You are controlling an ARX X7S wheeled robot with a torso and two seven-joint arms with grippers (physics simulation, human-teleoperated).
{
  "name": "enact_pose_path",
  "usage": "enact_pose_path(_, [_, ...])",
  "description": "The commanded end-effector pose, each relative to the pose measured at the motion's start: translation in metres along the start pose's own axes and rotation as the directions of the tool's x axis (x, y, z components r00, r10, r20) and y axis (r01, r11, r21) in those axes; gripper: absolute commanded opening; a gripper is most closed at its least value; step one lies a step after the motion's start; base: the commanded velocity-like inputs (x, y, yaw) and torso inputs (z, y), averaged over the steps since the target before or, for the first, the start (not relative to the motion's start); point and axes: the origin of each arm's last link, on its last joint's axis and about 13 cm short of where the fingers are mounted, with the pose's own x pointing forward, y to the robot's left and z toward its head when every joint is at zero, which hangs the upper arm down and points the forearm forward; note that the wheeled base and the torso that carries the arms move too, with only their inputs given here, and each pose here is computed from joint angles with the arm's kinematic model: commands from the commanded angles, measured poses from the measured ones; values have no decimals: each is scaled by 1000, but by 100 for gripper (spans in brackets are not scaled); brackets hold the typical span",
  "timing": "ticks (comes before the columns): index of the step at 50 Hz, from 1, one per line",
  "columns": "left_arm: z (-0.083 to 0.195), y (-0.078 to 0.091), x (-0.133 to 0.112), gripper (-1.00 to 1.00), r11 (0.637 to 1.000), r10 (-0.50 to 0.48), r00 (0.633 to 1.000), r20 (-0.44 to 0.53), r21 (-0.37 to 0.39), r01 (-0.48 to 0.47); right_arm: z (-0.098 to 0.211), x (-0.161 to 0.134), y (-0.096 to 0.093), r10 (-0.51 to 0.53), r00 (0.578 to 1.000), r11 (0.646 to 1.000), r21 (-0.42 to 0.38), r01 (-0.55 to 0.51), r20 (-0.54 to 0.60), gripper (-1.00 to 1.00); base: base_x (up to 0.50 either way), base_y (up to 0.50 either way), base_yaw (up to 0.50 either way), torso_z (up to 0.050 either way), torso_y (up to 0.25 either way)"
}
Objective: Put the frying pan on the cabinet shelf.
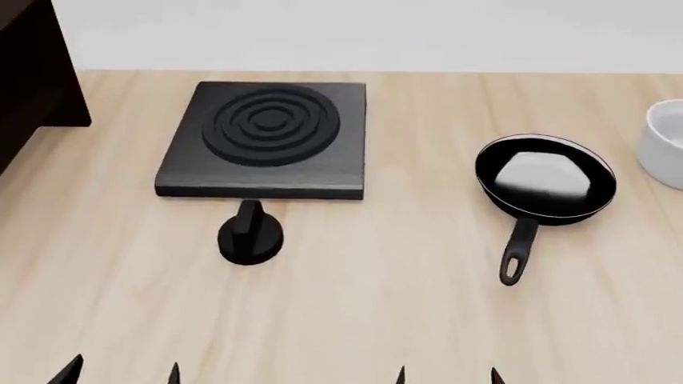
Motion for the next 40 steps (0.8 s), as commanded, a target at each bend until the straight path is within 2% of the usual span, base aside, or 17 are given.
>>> enact_pose_path(1, [-1,1,1,100,1000,11,1000,-10,-1,-11,3,0,1,0,1000,1000,-8,0,13,100,500,219,0,0,0])
enact_pose_path(40, [2,0,0,100,1000,9,1000,-9,-18,-9,-2,2,0,0,1000,999,-33,1,20,100,500,220,0,0,0])
